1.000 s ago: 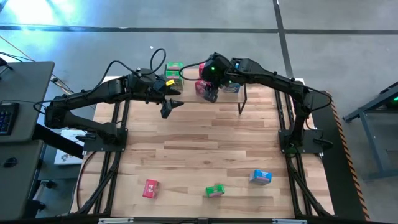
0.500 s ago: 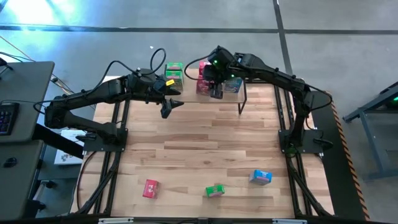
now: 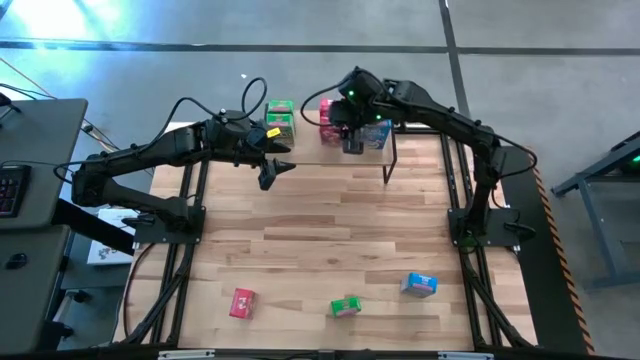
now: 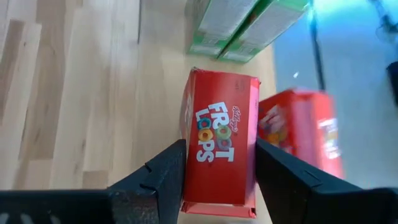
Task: Stack cereal on shelf
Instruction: Put the top red cereal box on the shelf aligned with the other red cereal box
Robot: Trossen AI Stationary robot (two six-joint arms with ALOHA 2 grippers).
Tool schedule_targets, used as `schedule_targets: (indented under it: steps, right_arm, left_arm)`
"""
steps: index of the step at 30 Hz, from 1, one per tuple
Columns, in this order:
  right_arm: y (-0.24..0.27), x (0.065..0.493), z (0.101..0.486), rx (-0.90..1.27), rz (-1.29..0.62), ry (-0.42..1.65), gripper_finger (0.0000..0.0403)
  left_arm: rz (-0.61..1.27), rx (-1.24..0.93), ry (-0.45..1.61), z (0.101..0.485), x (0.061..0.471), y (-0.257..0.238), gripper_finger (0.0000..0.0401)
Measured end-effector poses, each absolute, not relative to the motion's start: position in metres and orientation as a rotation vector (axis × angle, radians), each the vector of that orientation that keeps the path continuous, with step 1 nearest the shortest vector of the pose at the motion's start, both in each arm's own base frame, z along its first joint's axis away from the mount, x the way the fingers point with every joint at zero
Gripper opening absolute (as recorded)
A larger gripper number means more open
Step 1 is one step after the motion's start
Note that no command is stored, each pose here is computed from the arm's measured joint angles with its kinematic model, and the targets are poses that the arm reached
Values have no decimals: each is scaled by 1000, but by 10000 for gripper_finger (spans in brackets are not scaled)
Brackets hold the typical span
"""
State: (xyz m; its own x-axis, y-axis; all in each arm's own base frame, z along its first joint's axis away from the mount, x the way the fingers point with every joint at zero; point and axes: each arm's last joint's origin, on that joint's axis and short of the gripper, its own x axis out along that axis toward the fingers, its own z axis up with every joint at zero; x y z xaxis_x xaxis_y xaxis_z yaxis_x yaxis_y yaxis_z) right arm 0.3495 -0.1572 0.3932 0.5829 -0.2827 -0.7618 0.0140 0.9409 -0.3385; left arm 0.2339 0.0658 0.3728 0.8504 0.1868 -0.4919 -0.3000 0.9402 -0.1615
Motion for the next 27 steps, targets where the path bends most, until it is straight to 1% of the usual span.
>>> schedule_targets:
  steps: [8,16,21,27]
  right_arm:
    - [-159,349,394,-328,-159,935,174]
    - [-163,352,389,-296,-148,932,174]
    - [-165,354,392,-300,-154,887,174]
    - [-169,360,381,-281,-150,919,174]
  left_arm:
    - [259,-237,492,373,234,66,248]
    - [259,-237,491,373,234,66,248]
    - [258,-237,492,373,234,66,248]
    - [259,-237,491,373,234,66,248]
